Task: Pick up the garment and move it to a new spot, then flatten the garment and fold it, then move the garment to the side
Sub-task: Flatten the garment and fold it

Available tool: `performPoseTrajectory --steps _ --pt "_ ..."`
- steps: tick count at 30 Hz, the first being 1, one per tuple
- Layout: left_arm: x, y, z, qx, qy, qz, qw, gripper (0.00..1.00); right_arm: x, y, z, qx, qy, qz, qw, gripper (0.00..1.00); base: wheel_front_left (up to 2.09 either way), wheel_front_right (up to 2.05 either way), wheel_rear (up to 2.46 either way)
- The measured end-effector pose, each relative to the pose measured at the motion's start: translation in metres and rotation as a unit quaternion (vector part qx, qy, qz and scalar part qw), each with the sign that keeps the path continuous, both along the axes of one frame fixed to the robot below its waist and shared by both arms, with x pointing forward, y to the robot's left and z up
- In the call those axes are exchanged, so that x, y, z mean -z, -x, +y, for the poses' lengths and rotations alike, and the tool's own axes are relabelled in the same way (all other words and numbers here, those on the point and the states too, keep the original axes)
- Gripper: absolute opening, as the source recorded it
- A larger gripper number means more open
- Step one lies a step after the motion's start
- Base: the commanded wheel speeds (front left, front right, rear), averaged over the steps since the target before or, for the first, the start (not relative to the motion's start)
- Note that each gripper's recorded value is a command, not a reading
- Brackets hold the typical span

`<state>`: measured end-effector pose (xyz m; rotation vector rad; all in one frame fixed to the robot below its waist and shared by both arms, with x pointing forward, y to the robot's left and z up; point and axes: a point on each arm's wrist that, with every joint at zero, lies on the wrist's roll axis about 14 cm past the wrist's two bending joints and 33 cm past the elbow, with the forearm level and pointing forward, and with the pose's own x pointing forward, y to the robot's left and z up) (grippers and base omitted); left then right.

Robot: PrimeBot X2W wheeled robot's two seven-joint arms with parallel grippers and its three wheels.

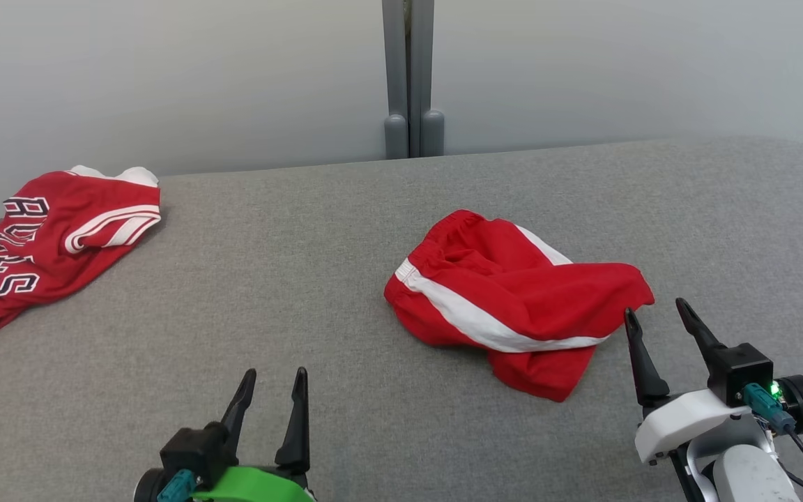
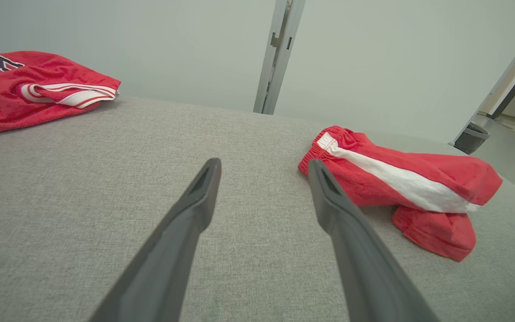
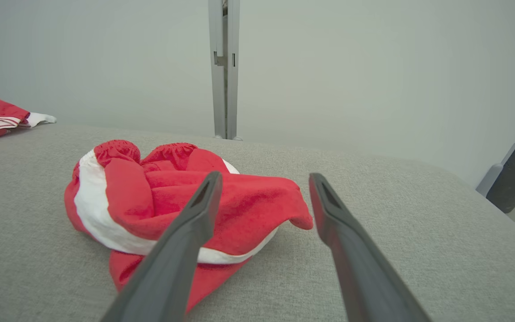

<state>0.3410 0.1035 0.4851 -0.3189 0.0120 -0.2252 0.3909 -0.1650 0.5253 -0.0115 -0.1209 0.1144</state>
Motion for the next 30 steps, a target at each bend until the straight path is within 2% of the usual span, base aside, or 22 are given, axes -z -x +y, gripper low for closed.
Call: performPoseTrajectory --steps 7,16,19,25,30 --pt "-0.011 -0.029 -0.034 0.066 -0.036 -0.022 0.997 1.0 -0.001 0.001 0.002 -0.003 -0.007 -0.002 1.0 1.0 0.0 0.0 0.0" --pt "-0.002 -0.094 -0.069 0.143 -0.089 0.011 0.986 1.0 -0.01 -0.012 -0.005 0.005 -0.002 -0.018 1.0 1.0 0.0 0.0 0.0" --pt "0.006 -0.108 -0.087 0.17 -0.076 0.04 0.982 1.0 -0.007 -0.016 -0.009 0.01 -0.002 -0.014 1.0 1.0 0.0 0.0 0.0" --pt "0.025 -0.121 -0.122 0.245 -0.087 0.086 0.962 1.0 0.009 -0.021 -0.02 0.024 -0.001 0.008 1.0 1.0 0.0 0.0 0.0" --pt "0.057 -0.132 -0.121 0.277 -0.138 0.132 0.942 1.0 0.02 -0.025 -0.028 0.034 0.002 0.023 0.999 1.0 0.0 0.0 0.0"
